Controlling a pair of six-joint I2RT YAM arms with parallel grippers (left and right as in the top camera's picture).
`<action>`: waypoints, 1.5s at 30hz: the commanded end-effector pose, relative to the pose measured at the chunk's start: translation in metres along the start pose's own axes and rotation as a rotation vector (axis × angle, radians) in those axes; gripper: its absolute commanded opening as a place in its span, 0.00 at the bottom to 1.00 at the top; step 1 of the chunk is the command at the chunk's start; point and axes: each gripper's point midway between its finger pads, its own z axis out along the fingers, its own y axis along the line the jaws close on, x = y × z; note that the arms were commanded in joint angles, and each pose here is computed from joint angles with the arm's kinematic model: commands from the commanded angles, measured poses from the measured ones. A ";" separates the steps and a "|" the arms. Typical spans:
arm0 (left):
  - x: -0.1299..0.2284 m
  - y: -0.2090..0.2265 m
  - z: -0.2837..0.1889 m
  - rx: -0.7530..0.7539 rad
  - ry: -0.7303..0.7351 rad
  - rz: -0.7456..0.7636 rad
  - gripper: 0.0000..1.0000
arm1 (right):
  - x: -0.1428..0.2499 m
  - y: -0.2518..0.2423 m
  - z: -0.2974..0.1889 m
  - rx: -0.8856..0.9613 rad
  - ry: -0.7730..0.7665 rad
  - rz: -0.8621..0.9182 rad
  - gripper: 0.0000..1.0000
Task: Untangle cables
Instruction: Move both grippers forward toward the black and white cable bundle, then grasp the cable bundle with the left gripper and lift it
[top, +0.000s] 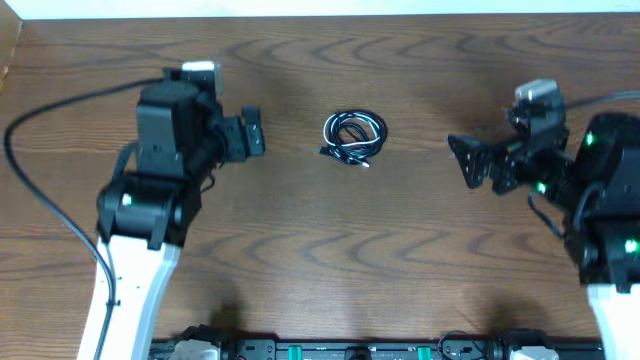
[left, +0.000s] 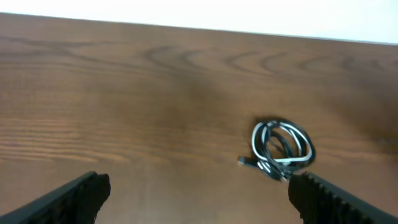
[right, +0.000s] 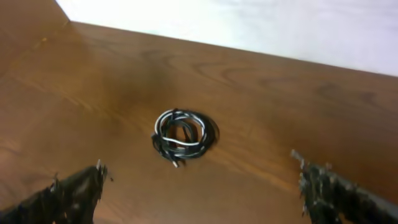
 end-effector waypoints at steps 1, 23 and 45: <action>-0.015 -0.015 -0.001 0.030 0.019 0.035 0.98 | -0.015 0.003 0.003 -0.027 0.025 0.001 0.99; 0.029 -0.066 0.097 0.162 0.291 -0.112 0.77 | 0.009 -0.012 0.051 -0.083 0.223 0.108 0.94; 0.139 -0.118 0.214 0.064 0.546 -0.220 0.46 | 0.026 -0.019 0.064 -0.078 0.293 0.143 0.86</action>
